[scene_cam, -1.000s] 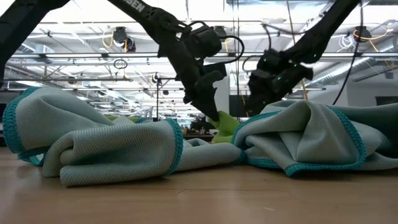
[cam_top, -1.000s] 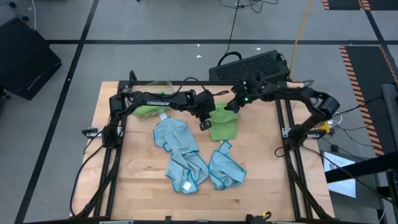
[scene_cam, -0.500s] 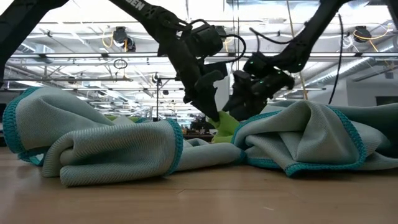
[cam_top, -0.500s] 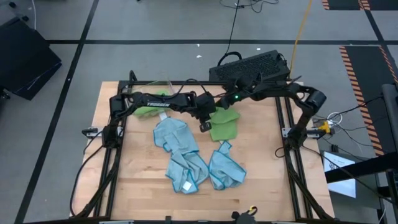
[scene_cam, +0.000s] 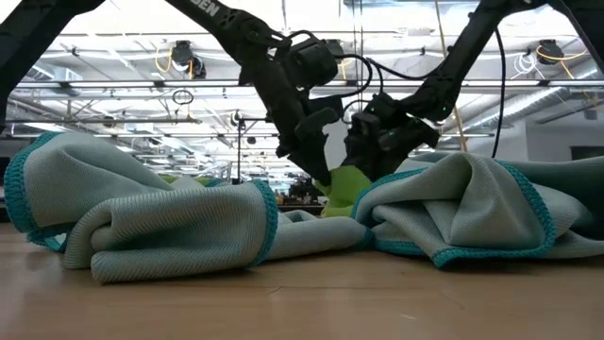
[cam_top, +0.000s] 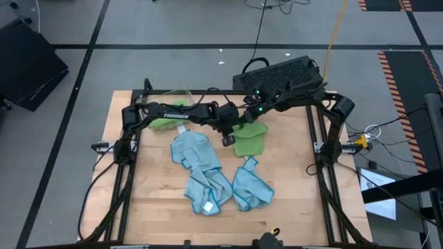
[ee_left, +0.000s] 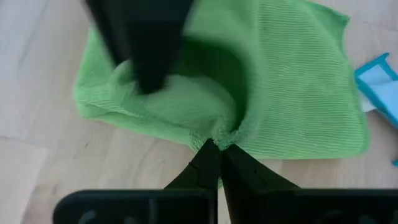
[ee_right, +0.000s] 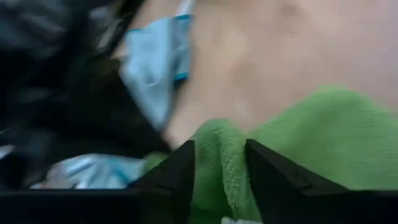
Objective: Fold microfiber towels
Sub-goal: Fold the green microfiber cloth
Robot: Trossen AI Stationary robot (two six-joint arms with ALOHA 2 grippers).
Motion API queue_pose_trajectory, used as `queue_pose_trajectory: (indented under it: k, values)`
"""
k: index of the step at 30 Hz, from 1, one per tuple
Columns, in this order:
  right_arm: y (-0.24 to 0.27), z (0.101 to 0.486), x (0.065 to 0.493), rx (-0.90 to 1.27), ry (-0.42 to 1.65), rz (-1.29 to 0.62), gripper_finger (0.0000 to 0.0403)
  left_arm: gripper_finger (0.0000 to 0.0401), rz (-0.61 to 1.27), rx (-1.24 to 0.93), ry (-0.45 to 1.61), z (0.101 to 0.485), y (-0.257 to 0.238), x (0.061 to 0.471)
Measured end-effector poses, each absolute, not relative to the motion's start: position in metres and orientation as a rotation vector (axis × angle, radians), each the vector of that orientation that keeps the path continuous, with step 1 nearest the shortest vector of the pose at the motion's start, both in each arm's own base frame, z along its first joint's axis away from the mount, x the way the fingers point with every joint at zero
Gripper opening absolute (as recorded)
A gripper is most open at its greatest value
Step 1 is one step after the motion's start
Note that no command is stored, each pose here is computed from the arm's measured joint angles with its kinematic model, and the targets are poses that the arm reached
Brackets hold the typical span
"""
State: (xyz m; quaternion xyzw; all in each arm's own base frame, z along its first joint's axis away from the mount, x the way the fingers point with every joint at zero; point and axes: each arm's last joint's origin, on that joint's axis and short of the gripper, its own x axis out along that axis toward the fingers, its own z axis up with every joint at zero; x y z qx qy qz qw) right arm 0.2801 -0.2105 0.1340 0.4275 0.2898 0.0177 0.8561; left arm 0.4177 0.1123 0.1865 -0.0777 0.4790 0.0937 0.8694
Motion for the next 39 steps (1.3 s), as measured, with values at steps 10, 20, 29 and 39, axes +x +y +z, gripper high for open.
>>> queue_pose_trajectory:
  k: [10,20,29,39]
  values:
    - [-0.215,0.160,0.264,0.946,0.520,0.281,0.0037,0.0008,0.278,-0.160,1.050,0.184,0.123,0.411]
    - [-0.211,0.169,0.249,0.964,0.525,0.299,0.0023,0.0005,0.340,-0.188,1.047,0.184,0.140,0.405]
    - [-0.225,0.180,0.254,0.796,0.539,-0.096,0.0087,0.0009,0.267,-0.142,1.063,0.184,0.131,0.407]
    - [-0.240,0.161,0.259,0.838,0.601,0.041,0.0172,0.0017,0.257,-0.140,1.078,0.183,0.126,0.408]
